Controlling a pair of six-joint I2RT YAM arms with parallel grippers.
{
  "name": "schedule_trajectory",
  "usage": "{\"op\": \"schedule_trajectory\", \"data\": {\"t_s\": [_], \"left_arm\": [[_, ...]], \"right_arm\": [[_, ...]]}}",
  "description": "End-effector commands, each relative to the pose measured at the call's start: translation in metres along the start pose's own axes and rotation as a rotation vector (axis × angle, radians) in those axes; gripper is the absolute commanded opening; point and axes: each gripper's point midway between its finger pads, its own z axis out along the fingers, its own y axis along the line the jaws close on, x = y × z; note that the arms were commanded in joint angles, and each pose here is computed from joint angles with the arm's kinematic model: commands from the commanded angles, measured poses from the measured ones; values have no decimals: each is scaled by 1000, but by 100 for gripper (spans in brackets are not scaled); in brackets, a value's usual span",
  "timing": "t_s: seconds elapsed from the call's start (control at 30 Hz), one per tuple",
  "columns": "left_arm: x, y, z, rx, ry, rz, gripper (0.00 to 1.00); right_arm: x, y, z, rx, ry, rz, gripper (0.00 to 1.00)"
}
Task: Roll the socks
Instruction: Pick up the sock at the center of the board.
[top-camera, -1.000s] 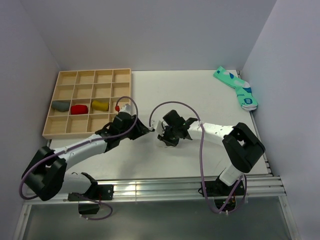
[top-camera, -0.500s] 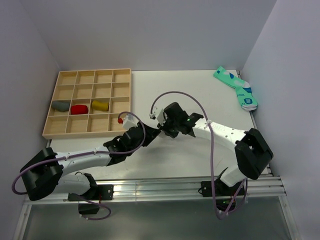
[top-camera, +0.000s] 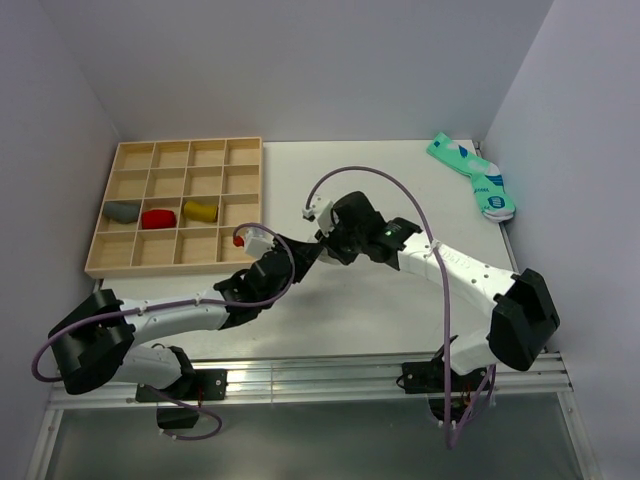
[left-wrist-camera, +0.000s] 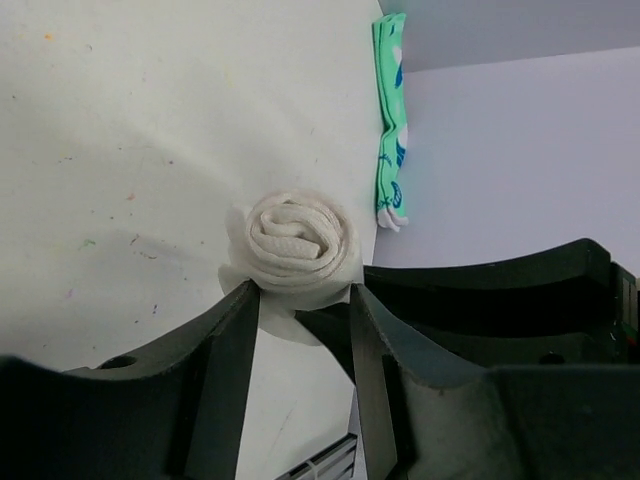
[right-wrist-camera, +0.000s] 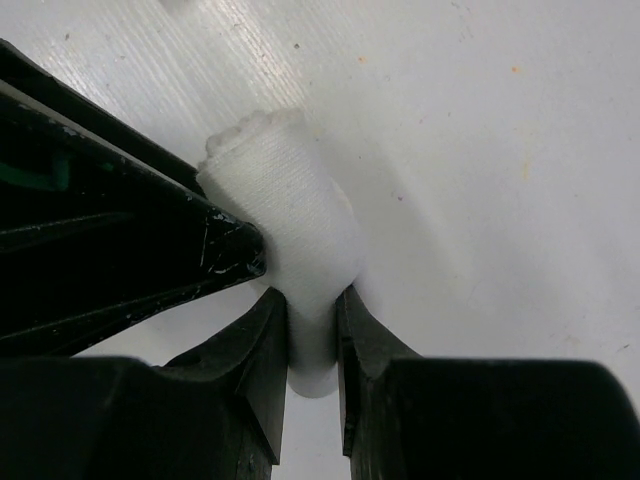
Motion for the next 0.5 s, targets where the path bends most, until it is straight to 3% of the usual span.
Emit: {"op": "schedule_trajectory", "data": {"t_s": [0.0,0.47], "left_arm": [[-8,-34,2,95,-50,-87,47],[0,-38,3,105,-14,-57,54]], "right_arm": [[-31,-4,-23,16,-84,23,0],[-50,-12,-37,53,-131,30,0]]}}
